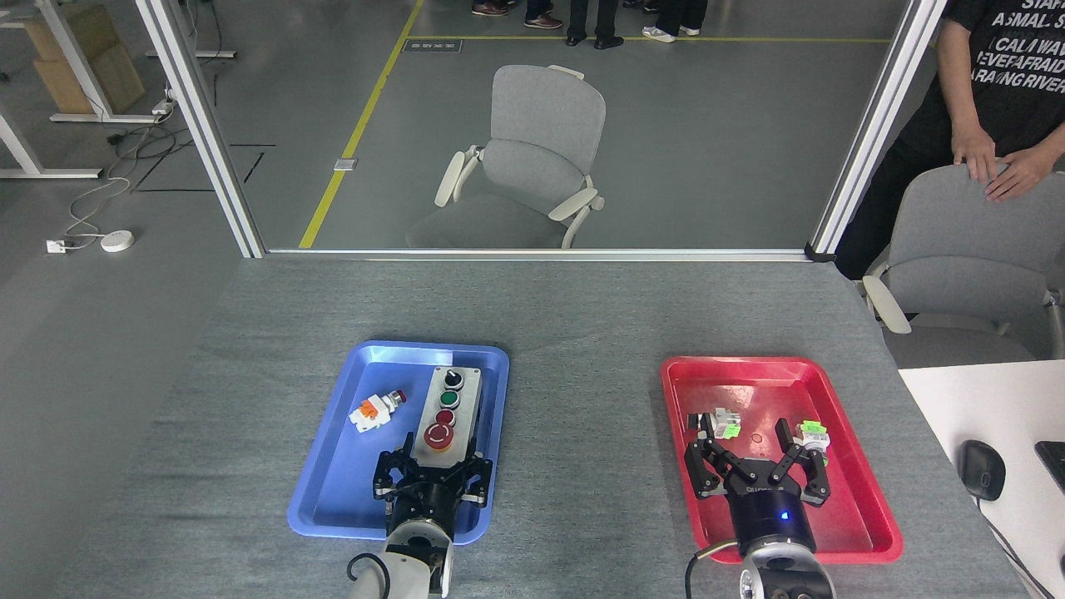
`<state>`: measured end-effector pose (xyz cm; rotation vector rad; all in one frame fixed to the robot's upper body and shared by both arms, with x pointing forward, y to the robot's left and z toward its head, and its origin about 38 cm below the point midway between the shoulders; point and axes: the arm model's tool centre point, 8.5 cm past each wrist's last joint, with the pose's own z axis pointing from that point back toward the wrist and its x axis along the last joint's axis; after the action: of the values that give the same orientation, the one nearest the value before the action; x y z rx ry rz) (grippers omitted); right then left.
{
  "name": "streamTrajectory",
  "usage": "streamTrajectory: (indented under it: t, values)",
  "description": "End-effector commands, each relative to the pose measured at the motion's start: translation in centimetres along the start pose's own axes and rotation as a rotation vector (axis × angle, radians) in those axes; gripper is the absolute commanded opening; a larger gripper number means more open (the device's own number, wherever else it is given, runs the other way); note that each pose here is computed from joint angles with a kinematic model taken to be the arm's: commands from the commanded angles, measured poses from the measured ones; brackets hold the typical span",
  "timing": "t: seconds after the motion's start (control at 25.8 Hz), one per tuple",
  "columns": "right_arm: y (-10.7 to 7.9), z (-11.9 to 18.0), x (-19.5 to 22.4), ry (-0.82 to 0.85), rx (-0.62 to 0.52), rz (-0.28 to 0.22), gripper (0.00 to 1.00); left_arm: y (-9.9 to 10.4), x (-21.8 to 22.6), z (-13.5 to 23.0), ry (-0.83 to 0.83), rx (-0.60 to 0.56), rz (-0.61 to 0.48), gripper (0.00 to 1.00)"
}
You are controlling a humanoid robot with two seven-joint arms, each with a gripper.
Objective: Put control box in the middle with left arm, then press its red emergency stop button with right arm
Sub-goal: 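Close the left gripper on the near end of the control box, then lift the control box and carry it toward the table middle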
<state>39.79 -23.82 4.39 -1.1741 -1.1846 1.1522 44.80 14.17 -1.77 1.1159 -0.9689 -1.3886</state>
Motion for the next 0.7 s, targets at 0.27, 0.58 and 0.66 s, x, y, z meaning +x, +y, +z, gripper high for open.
streamTrajectory:
  t: [0.27, 0.58, 0.66]
  values:
    - [0.2, 0.2, 0.0, -0.005, 0.009, 0.000, 0.98, 0.7, 0.0, -0.9, -0.031, -0.002, 0.026, 0.78]
    - [0.0, 0.0, 0.1, -0.003, 0.003, -0.005, 0.98, 1.2, -0.1, -1.0, -0.065, 0.020, 0.032, 0.00]
    - [0.1, 0.1, 0.2, -0.006, 0.006, -0.005, 0.98, 1.6, -0.3, -1.2, -0.062, 0.033, 0.026, 0.00]
